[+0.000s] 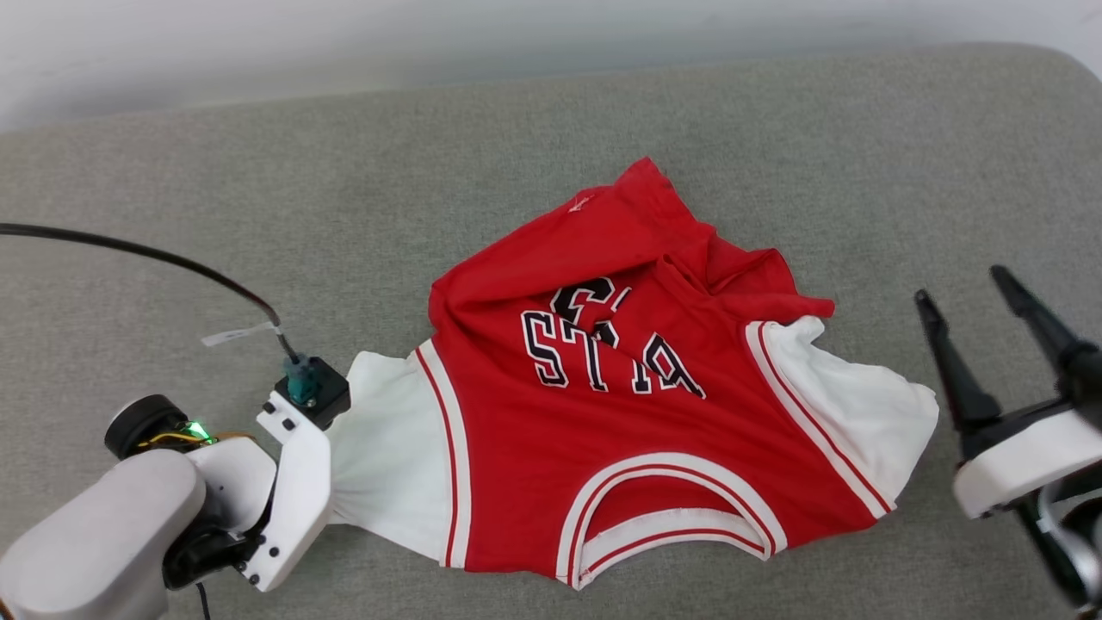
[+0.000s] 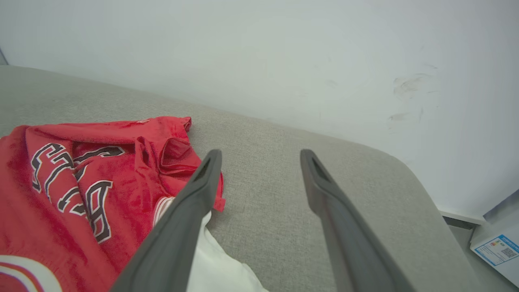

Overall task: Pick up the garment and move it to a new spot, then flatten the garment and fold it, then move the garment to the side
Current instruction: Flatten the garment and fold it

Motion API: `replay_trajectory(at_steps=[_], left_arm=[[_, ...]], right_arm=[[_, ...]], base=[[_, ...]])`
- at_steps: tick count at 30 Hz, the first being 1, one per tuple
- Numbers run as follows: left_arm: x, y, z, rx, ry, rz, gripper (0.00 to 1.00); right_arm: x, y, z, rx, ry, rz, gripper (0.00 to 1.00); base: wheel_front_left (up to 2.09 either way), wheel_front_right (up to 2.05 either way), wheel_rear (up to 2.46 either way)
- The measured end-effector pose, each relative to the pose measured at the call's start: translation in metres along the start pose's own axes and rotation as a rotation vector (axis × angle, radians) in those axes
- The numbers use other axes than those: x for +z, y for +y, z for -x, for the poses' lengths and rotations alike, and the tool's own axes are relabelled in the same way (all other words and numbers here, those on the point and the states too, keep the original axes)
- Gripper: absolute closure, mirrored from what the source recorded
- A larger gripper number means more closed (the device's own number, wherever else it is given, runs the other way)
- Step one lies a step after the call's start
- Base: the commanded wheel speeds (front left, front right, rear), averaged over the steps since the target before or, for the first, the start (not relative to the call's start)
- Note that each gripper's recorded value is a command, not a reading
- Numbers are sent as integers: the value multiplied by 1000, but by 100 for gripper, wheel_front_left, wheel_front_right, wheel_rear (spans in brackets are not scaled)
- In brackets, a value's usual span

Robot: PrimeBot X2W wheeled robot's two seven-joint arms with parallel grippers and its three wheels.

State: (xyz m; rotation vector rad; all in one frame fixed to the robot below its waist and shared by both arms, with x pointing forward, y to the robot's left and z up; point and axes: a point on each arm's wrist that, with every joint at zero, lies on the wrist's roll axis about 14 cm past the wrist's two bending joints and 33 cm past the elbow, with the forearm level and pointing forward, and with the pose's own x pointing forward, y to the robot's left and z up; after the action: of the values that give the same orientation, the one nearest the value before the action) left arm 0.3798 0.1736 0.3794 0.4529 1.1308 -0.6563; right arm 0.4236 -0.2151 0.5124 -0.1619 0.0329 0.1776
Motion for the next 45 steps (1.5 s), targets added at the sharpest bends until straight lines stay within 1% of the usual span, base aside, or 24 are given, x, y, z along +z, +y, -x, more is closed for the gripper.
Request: replay_trajectory(at_steps=[5,7,8,12,17,20,25,29,31,33,35,38,39,40,45], left_arm=[[4,11,21,45,-83,19,100],[5,13,28,60,-111,27,100],[5,14,31,67,-121,29,100],[4,14,40,86,-150,37,100],[8,14,43,93,-173,33,100],[14,17,43,100,-188,26,100],[19,22,38,101,-195,18,100],[25,23,33,98,-202,8,100],[24,24,30,91,-195,12,100],[24,25,26,89,-191,10,100],[26,24,25,86,-196,10,100],[27,23,23,83,-199,11,100],[27,23,23,85,-201,10,100],[28,24,24,88,-207,9,100],[41,26,39,116,-278,-2,100]], right_arm=[[16,-19,-5,49,94,115,0],[24,-23,-10,72,139,120,0],[18,-22,-9,96,201,123,0],[-24,-16,10,208,554,119,0],[-51,-21,26,268,848,138,0],[-69,-18,31,298,980,132,0],[-92,-10,20,318,1064,121,0],[-122,8,20,354,1124,64,0],[-138,18,24,381,1155,57,0],[-149,19,25,381,1165,48,0],[-157,24,25,382,1162,10,0],[-161,26,25,377,1141,-23,0],[-161,25,24,375,1122,-24,58],[-160,25,25,375,1106,-23,100],[-142,21,21,367,1002,-12,100]], base=[[0,0,0],[0,0,0],[0,0,0],[0,0,0],[0,0,0],[0,0,0],[0,0,0],[0,0,0],[0,0,0],[0,0,0],[0,0,0],[0,0,0],[0,0,0],[0,0,0],[0,0,0]])
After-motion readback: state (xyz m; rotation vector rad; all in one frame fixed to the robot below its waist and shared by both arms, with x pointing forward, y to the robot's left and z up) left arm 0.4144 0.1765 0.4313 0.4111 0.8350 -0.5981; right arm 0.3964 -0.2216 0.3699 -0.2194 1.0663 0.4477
